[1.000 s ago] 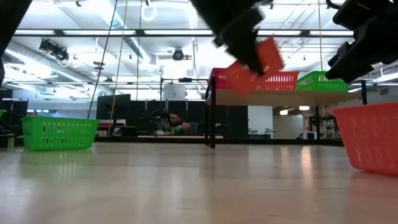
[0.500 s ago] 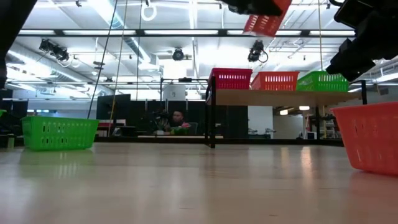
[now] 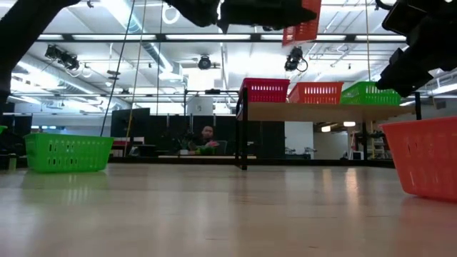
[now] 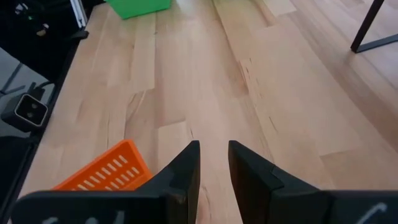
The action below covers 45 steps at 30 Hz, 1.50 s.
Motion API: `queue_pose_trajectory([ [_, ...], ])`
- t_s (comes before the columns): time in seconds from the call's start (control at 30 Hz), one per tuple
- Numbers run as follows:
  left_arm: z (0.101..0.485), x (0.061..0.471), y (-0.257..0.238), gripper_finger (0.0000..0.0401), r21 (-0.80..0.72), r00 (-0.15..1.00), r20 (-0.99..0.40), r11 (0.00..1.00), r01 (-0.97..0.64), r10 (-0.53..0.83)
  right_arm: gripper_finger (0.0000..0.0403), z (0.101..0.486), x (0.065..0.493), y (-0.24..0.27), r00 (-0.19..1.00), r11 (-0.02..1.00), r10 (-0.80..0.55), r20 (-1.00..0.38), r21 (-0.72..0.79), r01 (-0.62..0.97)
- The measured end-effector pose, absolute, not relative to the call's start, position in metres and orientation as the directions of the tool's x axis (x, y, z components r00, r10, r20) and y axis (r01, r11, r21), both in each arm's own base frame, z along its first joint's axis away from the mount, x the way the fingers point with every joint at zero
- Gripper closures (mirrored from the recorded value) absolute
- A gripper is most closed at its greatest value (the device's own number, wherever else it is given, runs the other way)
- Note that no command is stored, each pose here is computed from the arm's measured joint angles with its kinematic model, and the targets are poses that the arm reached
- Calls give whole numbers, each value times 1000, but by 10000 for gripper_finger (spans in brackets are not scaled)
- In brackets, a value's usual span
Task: Stack baskets on shelf by color
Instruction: Stack the left orange bin on top of the orange bin on the shelf
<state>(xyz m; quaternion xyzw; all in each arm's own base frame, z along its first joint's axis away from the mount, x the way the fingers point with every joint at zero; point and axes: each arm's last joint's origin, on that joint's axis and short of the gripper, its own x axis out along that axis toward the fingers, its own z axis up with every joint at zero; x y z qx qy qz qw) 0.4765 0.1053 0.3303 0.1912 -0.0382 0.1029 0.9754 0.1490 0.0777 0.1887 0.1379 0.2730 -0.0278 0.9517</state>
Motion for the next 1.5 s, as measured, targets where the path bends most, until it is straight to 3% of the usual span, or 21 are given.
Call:
queue_pose_trajectory([
  [0.63,300,480,115,389,450,961,-107,874,-180,254,313,202,160,64,884,959,-52,-464,223,174],
  [0.8,294,479,114,382,472,953,-167,869,-147,252,313,252,162,57,890,979,-126,-439,89,182],
  [1.1,288,480,105,388,579,946,-228,813,-60,232,313,377,135,28,834,891,-448,-323,-87,445],
  [1.3,287,482,92,392,750,947,-246,660,52,205,311,445,107,3,794,818,-574,-201,-90,568],
  [1.5,282,482,86,392,836,936,-296,526,157,191,268,474,98,-10,749,786,-615,-248,-123,605],
])
